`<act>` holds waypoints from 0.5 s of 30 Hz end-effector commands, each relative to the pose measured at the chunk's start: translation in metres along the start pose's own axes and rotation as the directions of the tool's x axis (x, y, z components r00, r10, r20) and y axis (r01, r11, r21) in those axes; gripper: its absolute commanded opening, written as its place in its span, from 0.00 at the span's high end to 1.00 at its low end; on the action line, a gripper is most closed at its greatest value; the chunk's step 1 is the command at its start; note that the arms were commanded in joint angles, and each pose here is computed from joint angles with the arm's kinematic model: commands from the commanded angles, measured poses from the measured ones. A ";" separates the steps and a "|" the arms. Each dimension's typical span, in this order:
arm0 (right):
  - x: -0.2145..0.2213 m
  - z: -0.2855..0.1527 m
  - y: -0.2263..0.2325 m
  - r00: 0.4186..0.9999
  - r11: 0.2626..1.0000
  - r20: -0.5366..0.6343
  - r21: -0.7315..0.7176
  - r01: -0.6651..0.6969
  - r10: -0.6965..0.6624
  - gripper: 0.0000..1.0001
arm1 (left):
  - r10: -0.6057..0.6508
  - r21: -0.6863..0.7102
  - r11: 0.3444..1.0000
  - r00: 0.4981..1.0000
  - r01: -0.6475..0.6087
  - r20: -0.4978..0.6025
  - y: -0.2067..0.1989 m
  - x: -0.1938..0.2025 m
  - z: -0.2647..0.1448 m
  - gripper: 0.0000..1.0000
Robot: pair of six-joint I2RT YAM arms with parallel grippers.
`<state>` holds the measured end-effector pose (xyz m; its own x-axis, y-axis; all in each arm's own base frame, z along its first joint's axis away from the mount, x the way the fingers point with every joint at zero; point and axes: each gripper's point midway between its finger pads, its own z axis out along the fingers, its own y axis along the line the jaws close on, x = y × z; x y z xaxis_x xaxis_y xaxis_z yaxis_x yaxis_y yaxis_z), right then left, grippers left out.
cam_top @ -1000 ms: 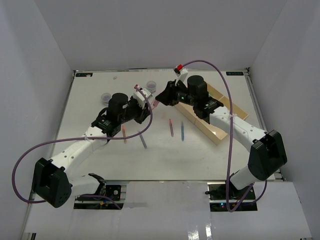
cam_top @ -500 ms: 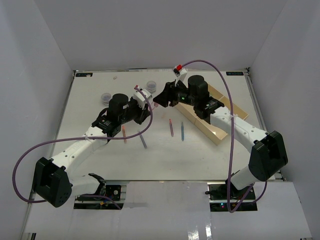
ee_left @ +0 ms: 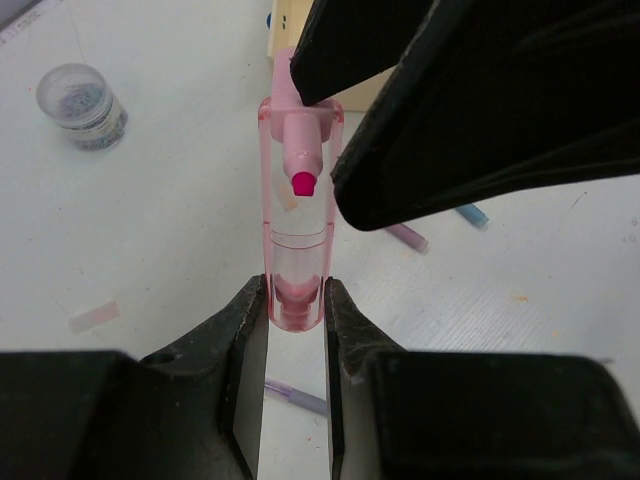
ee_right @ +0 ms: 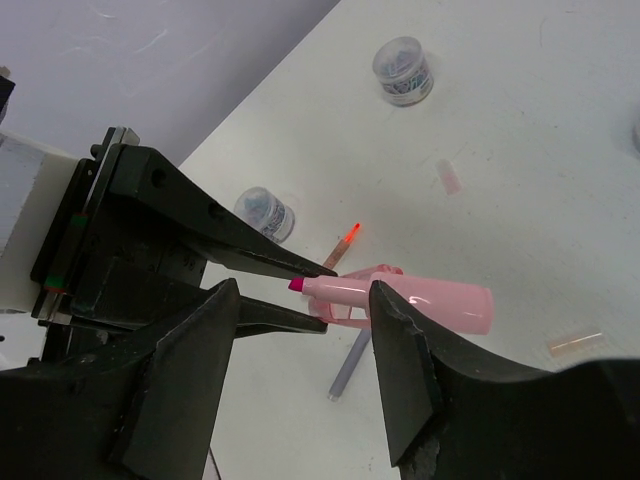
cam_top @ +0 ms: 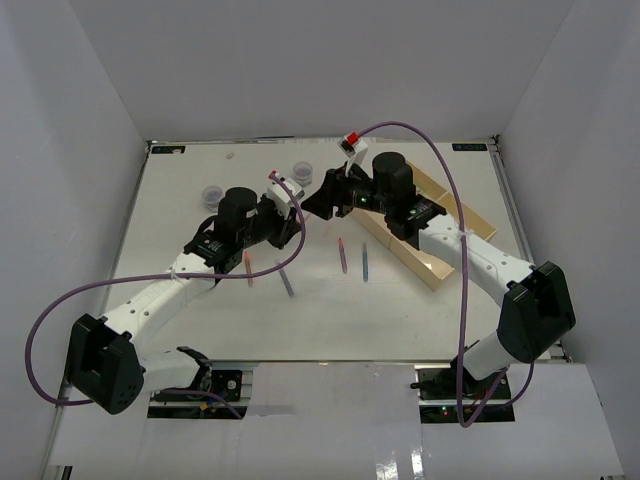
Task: Sort the stationery into containers
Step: Open the pen cap from the pen.
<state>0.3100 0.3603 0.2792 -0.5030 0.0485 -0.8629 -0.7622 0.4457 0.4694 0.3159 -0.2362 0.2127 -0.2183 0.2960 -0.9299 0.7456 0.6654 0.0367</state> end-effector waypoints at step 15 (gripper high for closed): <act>-0.022 -0.004 0.028 0.997 0.997 0.060 -0.068 0.047 -0.043 0.38 | -0.012 -0.001 1.000 0.999 0.012 0.049 -0.002 -0.012 -0.004 0.88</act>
<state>0.3049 0.3643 0.2792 -0.5049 0.0407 -0.8622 -0.7694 0.4316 0.4709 0.3155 -0.2368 0.2128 -0.2305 0.2837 -0.9308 0.7416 0.6705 0.0207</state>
